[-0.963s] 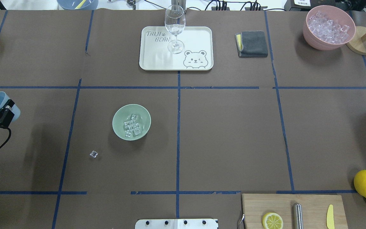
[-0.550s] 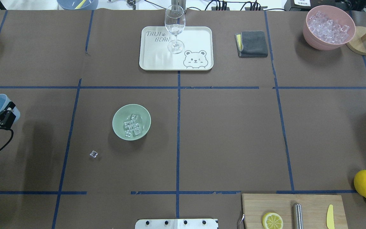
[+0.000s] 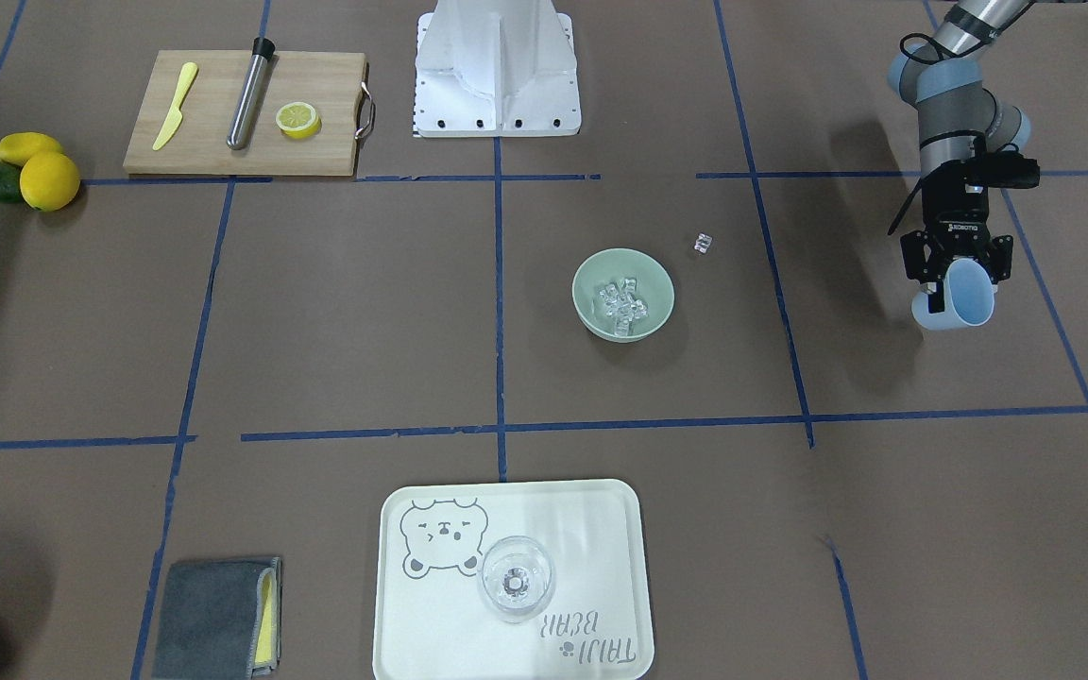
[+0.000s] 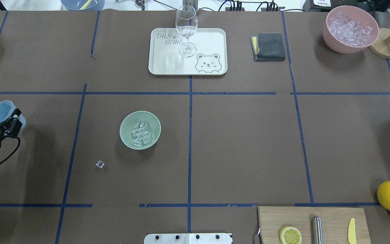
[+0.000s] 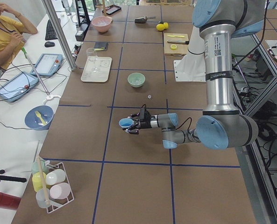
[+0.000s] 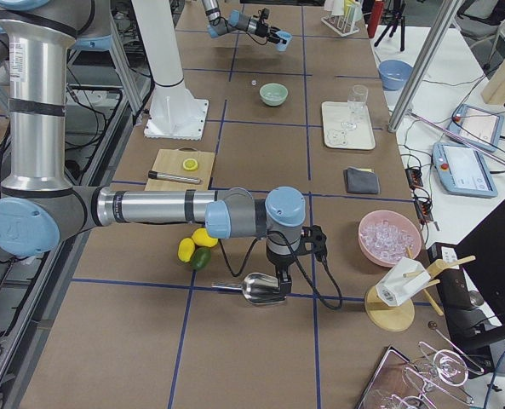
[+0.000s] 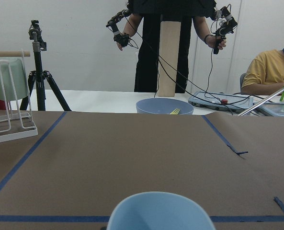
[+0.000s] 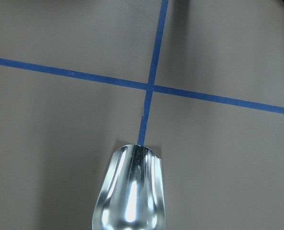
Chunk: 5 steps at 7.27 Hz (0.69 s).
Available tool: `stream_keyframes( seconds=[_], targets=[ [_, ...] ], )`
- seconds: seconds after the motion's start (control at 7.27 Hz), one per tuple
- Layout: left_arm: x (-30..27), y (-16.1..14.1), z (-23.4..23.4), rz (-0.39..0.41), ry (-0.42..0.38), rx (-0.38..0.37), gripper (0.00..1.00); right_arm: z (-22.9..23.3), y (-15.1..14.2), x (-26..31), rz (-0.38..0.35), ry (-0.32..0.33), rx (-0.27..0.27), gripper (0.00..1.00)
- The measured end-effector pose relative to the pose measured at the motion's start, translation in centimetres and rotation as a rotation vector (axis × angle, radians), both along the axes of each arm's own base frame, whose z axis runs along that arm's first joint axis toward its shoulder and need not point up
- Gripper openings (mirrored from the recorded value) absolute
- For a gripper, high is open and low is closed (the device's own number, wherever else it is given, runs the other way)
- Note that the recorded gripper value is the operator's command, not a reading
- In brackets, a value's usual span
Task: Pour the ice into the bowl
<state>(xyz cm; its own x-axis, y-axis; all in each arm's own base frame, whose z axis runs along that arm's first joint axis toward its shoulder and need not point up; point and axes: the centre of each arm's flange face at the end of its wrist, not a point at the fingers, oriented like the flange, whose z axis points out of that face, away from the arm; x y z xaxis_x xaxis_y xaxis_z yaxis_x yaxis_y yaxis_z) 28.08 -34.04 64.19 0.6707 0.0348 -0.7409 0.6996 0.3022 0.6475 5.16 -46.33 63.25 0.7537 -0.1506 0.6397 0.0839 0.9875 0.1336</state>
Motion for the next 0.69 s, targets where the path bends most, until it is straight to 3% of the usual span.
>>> stream_keyframes(
  seconds=[0.41, 0.69],
  targets=[
    [0.27, -0.02, 0.21, -0.006, -0.006, 0.001, 0.42, -0.02, -0.01, 0.04, 0.001, 0.0, 0.0, 1.0],
    [0.5, 0.18, 0.42, 0.002, -0.011, -0.001, 0.51, 0.04, 0.01, 0.05, 0.001, 0.0, -0.001, 1.0]
  ],
)
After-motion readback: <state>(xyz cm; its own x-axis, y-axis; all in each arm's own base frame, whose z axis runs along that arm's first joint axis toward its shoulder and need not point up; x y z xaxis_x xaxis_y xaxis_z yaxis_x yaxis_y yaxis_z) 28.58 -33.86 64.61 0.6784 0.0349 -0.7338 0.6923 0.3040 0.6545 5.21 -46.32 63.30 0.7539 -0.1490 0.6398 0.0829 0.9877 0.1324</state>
